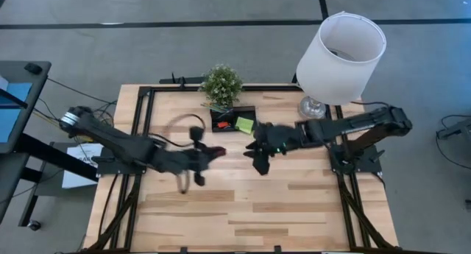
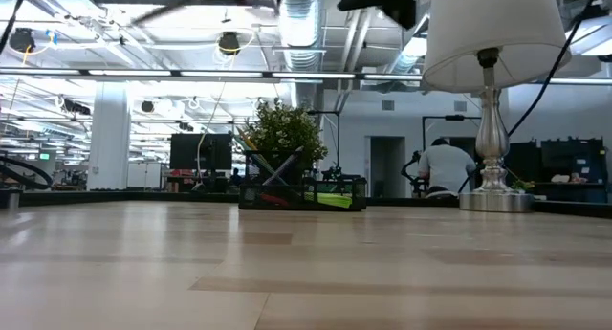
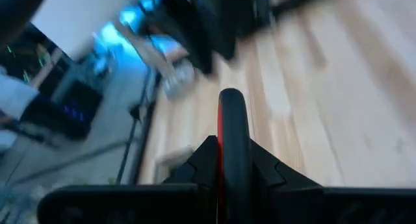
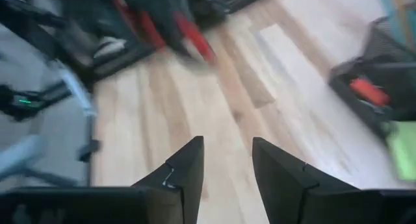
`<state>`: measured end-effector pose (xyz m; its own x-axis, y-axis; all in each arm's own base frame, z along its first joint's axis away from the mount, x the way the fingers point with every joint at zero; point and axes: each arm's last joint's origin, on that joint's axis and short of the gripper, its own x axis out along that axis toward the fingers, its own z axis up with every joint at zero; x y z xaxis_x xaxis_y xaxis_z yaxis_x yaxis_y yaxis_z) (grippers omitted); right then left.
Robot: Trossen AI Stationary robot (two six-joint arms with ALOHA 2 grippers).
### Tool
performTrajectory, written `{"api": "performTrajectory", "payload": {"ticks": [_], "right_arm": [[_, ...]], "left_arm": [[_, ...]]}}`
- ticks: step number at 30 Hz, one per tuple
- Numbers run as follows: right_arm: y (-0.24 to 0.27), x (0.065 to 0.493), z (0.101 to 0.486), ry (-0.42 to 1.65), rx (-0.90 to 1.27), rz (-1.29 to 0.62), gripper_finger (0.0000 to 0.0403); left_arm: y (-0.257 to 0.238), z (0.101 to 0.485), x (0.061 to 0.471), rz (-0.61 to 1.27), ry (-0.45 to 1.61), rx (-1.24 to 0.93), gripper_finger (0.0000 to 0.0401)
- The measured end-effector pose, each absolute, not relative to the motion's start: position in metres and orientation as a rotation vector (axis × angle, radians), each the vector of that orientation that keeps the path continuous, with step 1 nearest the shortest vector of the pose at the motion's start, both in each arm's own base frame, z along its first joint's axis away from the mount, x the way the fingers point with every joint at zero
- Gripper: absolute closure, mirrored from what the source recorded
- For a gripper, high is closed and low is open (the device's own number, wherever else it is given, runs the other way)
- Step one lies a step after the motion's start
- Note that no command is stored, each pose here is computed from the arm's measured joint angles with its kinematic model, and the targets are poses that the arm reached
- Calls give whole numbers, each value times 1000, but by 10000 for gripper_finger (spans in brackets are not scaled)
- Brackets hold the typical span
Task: Pick and place office supplies into organizer
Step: Put the black scissors into the black organizer
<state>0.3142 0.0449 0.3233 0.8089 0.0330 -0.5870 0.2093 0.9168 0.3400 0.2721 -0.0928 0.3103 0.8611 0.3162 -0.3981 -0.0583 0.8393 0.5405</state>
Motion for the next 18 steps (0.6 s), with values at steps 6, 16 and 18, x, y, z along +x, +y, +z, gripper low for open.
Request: {"api": "performTrajectory", "payload": {"ticks": [6,16,18], "right_arm": [[100,306,314,598,303,-191,280],[172,309,282,542,255,-183,280],[181,312,277,523,253,-180,280]], "left_arm": [[-78,381,212,119,178,414,378],[-39,368,157,35,-175,475,378],[-31,349,157,49,-245,505,378]]}}
